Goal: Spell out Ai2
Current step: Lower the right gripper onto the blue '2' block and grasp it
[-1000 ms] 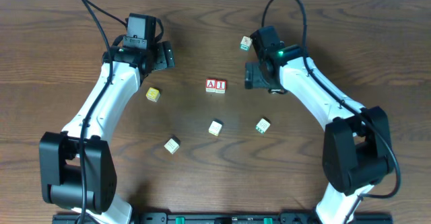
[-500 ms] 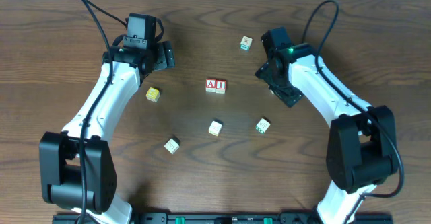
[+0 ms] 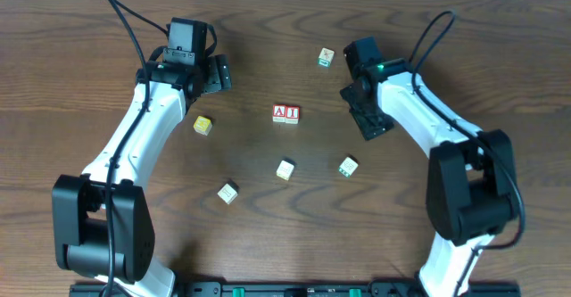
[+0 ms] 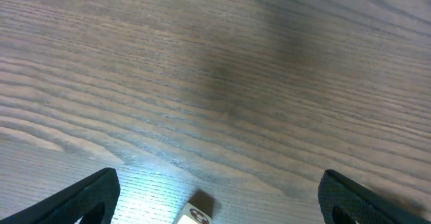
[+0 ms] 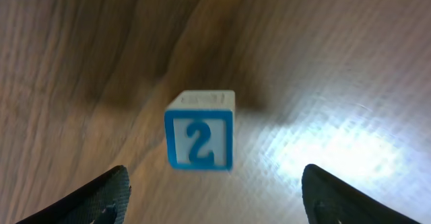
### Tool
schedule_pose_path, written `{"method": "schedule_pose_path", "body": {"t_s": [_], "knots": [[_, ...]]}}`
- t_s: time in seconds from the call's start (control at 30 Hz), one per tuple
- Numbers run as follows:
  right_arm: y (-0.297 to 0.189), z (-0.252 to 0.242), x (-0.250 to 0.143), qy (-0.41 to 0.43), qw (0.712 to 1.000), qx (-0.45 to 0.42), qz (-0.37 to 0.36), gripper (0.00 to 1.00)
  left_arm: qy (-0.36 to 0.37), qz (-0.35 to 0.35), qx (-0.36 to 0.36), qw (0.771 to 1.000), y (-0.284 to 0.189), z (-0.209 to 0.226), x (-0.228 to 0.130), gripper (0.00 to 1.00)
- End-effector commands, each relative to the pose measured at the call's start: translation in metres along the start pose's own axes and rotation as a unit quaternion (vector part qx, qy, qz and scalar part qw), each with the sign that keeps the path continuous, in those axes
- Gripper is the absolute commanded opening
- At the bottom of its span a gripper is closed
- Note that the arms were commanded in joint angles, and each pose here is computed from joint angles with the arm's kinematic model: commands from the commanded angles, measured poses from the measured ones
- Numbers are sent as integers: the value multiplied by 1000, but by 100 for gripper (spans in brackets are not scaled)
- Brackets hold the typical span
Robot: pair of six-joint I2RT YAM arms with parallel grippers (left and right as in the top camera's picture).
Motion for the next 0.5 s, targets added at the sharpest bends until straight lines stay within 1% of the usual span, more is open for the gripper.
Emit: {"method": "schedule_pose_path", "body": {"t_s": [0.0,0.17,0.23,0.3,0.33,0.47], "knots": [[11,-2,10,24,1000,-9,-14,81,1,-5,7,1000,-2,3,5,95],[14,2,20,22,999,0,-26,75,1,-5,7,1000,-2,3,5,95],[14,2,21,22,999,0,-26,70,1,-5,7,1000,-2,3,5,95],[14,3,21,22,999,0,-26,59,1,-5,7,1000,-2,3,5,95],[15,3,21,22,999,0,-26,56,1,-5,7,1000,-2,3,5,95],[18,1,20,21,1000,-5,-23,55,1,-5,7,1000,-2,3,5,95]]}}
Point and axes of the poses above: each gripper's point midway between its finger pads, its own y axis out along the fingers, its own z axis along the line the jaws close on, x = y × z, the point moved 3 cm from there along -y, back along the fingers, and after that the axes turned 11 degrees about y, right-handed, at the moved point
